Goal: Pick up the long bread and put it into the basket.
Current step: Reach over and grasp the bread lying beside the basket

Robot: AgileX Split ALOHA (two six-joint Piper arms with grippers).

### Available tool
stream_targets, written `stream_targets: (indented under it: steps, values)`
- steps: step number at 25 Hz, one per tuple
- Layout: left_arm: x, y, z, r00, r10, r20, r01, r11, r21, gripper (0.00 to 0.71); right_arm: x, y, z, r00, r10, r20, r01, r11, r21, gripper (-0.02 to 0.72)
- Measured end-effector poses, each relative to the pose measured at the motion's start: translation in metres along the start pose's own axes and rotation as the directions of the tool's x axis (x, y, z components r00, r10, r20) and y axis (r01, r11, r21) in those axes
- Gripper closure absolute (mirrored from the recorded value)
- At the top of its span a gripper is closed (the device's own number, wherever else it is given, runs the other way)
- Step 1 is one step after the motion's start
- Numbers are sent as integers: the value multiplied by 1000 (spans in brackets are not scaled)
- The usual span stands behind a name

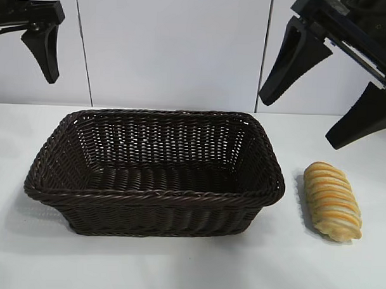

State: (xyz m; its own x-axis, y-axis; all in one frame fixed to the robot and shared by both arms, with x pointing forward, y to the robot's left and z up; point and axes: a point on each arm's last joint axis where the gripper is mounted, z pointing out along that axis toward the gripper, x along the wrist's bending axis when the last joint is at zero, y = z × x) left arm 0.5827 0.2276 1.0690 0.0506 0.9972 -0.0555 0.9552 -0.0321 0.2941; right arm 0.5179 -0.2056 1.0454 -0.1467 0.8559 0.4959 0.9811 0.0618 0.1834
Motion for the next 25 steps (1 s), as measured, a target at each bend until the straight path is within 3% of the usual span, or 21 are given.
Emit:
stream_targets:
  steps: [4, 9, 14, 18, 25]
  values:
    - [10, -1, -12, 1000, -24, -10, 24, 999, -25, 69, 0, 0, 0, 1000, -4, 4, 4, 1000, 5, 20]
    - [12, -2, -17, 1000, -23, -18, 23, 999, -35, 69, -1, -1, 0, 1000, -14, 10, 14, 1000, 10, 20]
    - [18, -5, -17, 999, -18, -47, 18, 1000, 1, 69, -1, -2, 0, 1000, -22, 7, 22, 999, 28, 20]
    - [36, -10, -26, 996, -22, -92, 24, 999, 25, 69, -1, -3, 0, 1000, -26, 6, 26, 999, 32, 20]
    - [86, -24, -73, 983, -116, -145, 104, 991, -85, 69, -1, -3, 0, 1000, -27, 6, 27, 999, 33, 20]
